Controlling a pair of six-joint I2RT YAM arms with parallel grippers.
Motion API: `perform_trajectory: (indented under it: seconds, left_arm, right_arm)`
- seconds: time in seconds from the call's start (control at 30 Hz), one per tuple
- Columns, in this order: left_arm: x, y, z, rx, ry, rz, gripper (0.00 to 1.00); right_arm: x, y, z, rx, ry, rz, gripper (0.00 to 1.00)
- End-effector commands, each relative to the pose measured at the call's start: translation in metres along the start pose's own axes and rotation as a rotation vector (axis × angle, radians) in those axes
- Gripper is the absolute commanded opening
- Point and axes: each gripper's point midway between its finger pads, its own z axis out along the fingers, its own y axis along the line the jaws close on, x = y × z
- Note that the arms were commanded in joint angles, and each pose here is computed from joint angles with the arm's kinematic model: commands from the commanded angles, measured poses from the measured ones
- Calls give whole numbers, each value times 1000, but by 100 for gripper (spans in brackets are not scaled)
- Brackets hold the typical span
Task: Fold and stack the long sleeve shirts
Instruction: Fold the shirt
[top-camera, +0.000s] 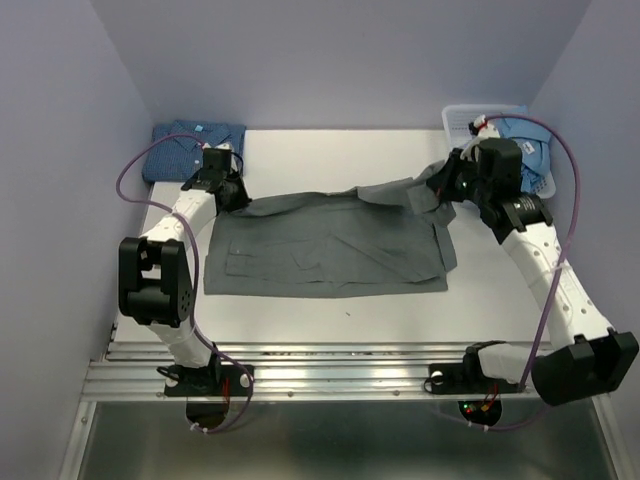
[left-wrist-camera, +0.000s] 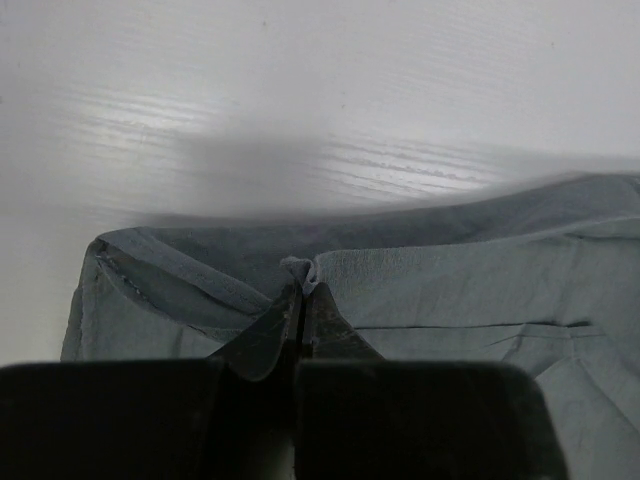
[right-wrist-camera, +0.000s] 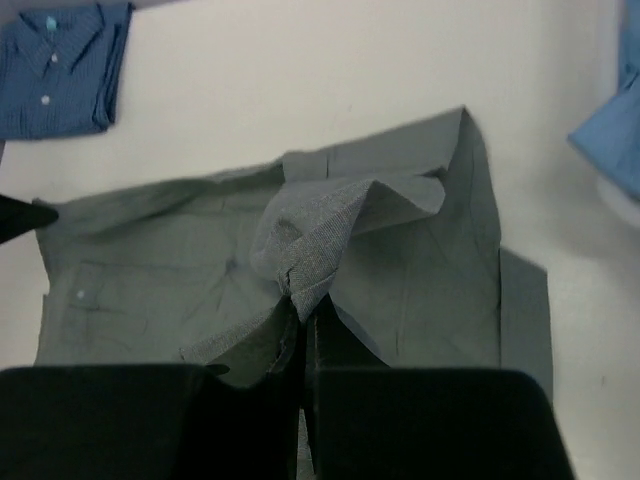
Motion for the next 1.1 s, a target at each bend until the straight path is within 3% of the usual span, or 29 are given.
perform_trajectory:
  seconds: [0.0,0.07,0.3,0.7,0.87,0.9,0.93,0.97,1.0,1.07]
  left_arm:
    - [-4,7,-21,-47,-60,-39,0]
    - [-5,7,-27,-45,-73,-43,0]
    - [9,10,-34,-44,-69,-38,0]
    - [35,33,-37,-146,-35,-79,0]
    - [43,46,-41,-220,-17,-102,11]
    - [47,49,-42,-235,-3,-103,19]
    - [49,50,-43,-239,5,-107,38]
    - [52,52,-43,-248,13,-107,46]
    - [55,54,-48,-263,21,-124,98]
    - [62,59,-53,-283,31,-126,99]
  right_arm:
    - [52,1,-38,9,159,98,1]
    - [54,-2,-62,37,153,96,1]
    - [111,-17,-111,124,375,118,1]
    - [125,-22,-158,197,495,115,1]
    - [147,-30,-167,224,586,95,1]
    - [151,-31,-168,221,601,91,1]
    - [155,-29,-168,203,610,90,1]
    - [166,-31,-167,199,640,96,1]
    - [170,-27,-165,169,645,103,1]
    - [190,-29,-160,148,689,113,1]
